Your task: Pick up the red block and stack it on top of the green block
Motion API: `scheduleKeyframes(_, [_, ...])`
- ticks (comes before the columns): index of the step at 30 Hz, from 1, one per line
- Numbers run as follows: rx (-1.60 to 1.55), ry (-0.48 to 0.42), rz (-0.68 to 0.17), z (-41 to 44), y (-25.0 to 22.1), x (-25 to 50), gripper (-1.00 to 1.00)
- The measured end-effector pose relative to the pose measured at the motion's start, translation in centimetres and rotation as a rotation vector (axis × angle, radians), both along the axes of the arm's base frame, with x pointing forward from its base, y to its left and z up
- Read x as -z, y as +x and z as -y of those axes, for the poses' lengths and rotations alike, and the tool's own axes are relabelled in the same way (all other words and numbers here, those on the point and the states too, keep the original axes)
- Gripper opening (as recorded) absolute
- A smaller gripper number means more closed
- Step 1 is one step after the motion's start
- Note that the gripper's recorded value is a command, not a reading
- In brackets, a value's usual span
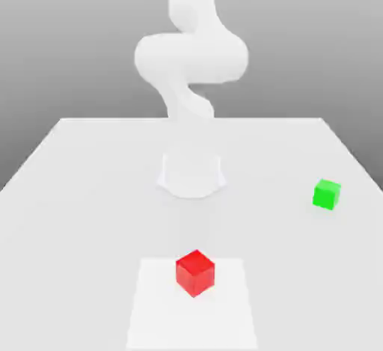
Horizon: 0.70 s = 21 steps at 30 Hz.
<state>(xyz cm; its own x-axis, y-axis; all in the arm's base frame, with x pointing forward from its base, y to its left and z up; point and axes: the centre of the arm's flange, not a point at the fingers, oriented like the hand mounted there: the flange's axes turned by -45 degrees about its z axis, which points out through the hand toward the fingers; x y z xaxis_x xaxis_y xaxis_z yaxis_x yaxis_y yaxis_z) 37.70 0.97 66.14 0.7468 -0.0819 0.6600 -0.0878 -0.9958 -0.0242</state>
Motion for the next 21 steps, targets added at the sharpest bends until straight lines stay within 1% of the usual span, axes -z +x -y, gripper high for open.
scheduleKeyframes(4, [0.147, 0.042, -0.143, -0.6, 4.2, 9.9, 0.00])
scheduleKeyframes(9, [0.334, 0.112, -0.313, 0.0, 6.0, 22.4, 0.00])
scheduleKeyframes(13, [0.499, 0.188, -0.455, 0.6, 4.7, 32.5, 0.00])
scheduleKeyframes(17, [0.693, 0.294, -0.616, 0.5, 0.7, 42.5, 0.00])
scheduleKeyframes(19, [0.740, 0.320, -0.650, 0.4, -0.4, 44.8, 0.00])
scheduleKeyframes(21, [0.752, 0.328, -0.655, 0.3, -0.5, 46.0, 0.00])
